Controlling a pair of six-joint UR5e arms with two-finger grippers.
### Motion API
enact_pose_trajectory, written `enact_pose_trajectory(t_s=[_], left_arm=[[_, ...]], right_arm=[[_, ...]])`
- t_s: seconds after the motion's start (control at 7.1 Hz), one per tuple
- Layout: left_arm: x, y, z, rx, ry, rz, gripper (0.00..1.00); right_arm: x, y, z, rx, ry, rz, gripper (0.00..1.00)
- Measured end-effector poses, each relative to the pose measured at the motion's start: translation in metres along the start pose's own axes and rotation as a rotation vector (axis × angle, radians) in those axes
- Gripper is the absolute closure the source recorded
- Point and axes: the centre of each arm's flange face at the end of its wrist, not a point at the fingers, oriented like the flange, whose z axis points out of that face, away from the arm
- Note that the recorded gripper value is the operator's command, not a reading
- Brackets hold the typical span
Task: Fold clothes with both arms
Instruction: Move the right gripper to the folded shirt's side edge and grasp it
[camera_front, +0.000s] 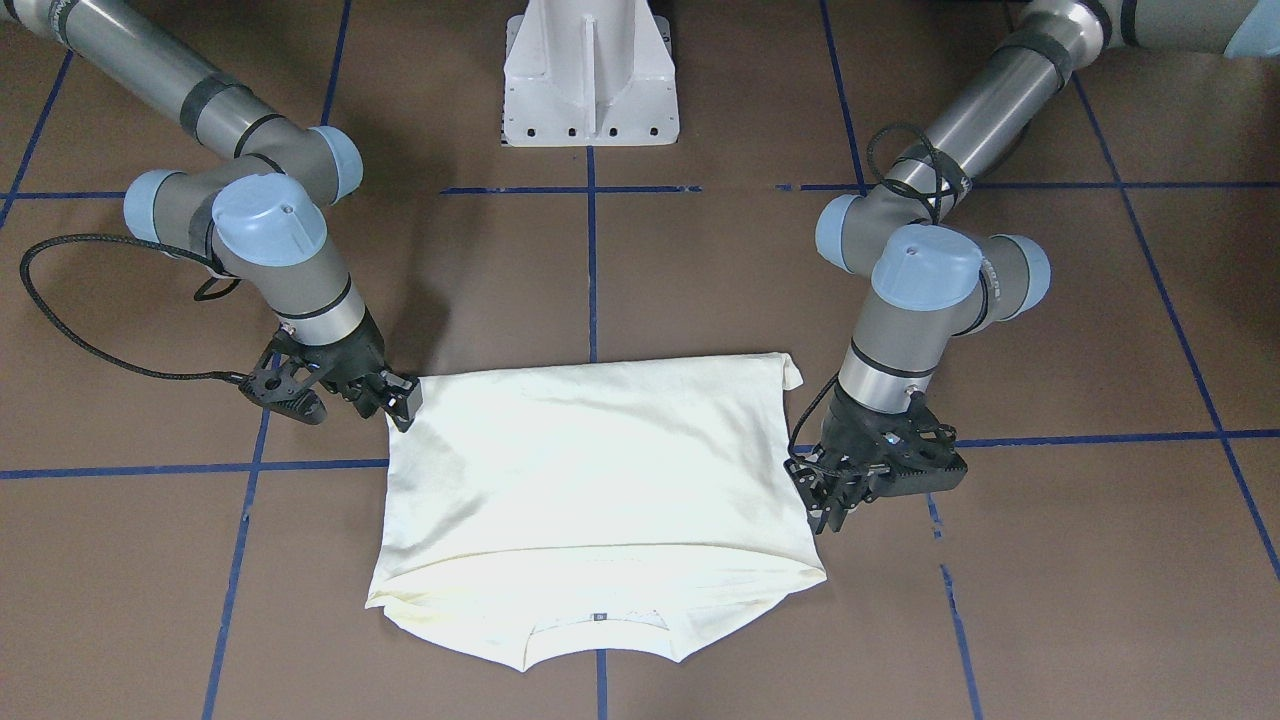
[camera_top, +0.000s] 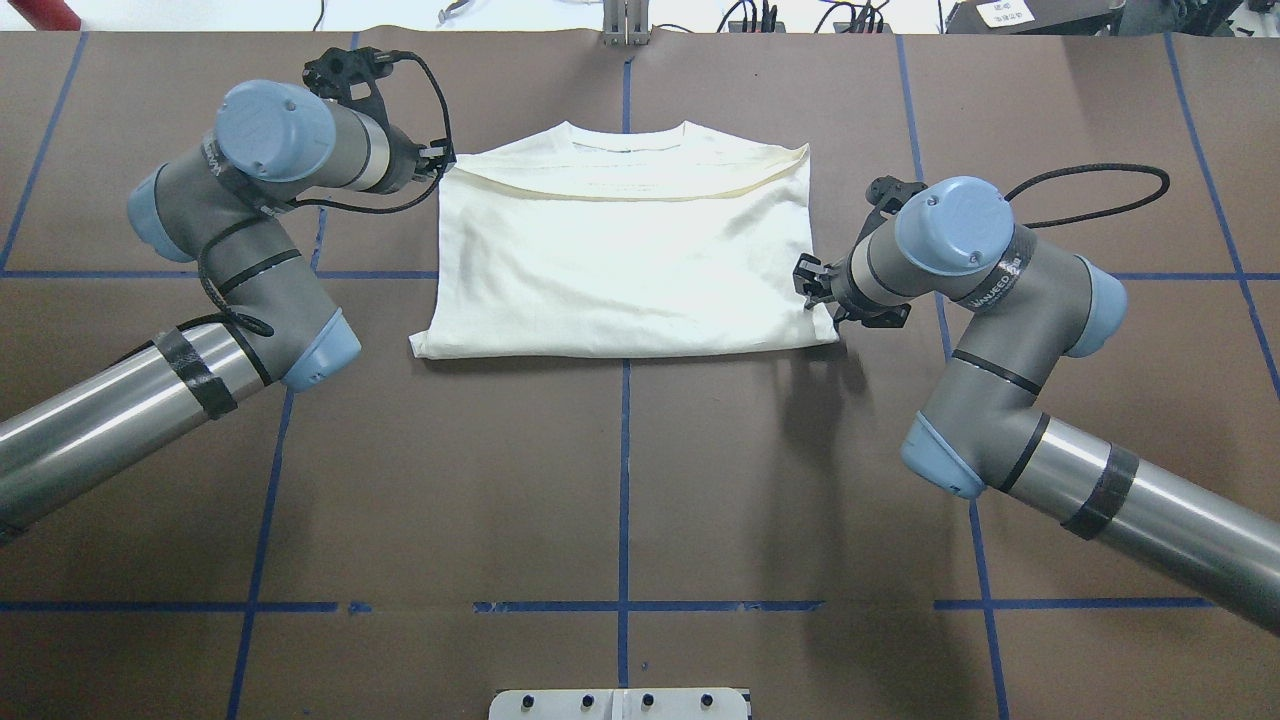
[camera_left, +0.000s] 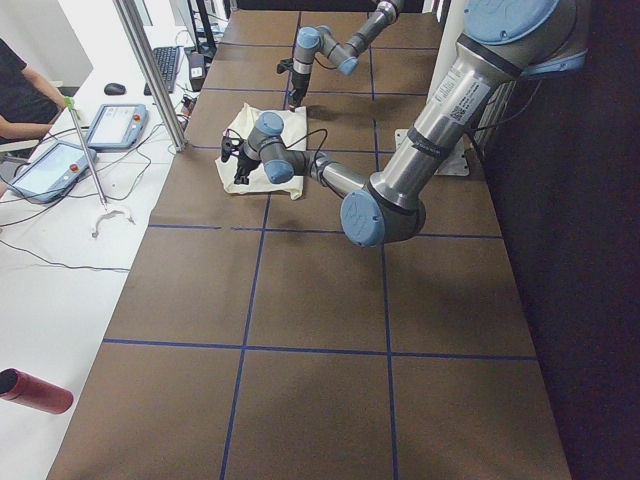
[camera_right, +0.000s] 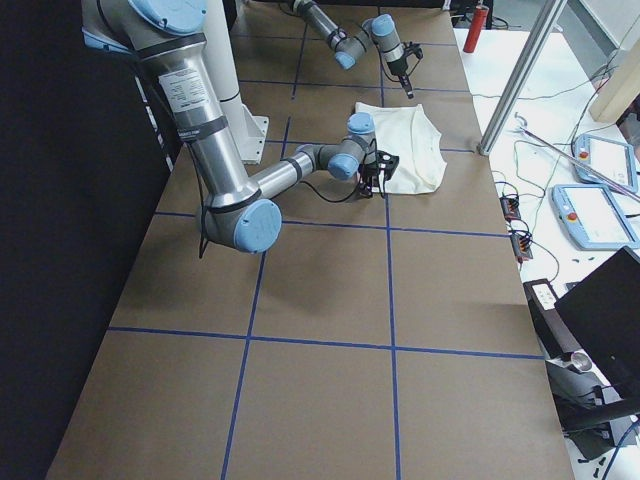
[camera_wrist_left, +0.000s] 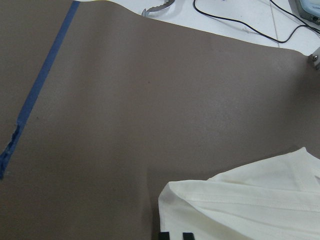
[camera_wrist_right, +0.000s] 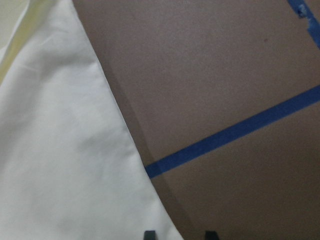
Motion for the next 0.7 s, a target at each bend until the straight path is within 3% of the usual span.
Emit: enact_pose_trajectory(t_s=[0.7], left_arm=[[0.004,0.002,0.0,-0.003,0.002,0.0,0.71]], right_arm=[[0.021,0.036,-0.029,-0.035,-0.034,-0.009,1.0]])
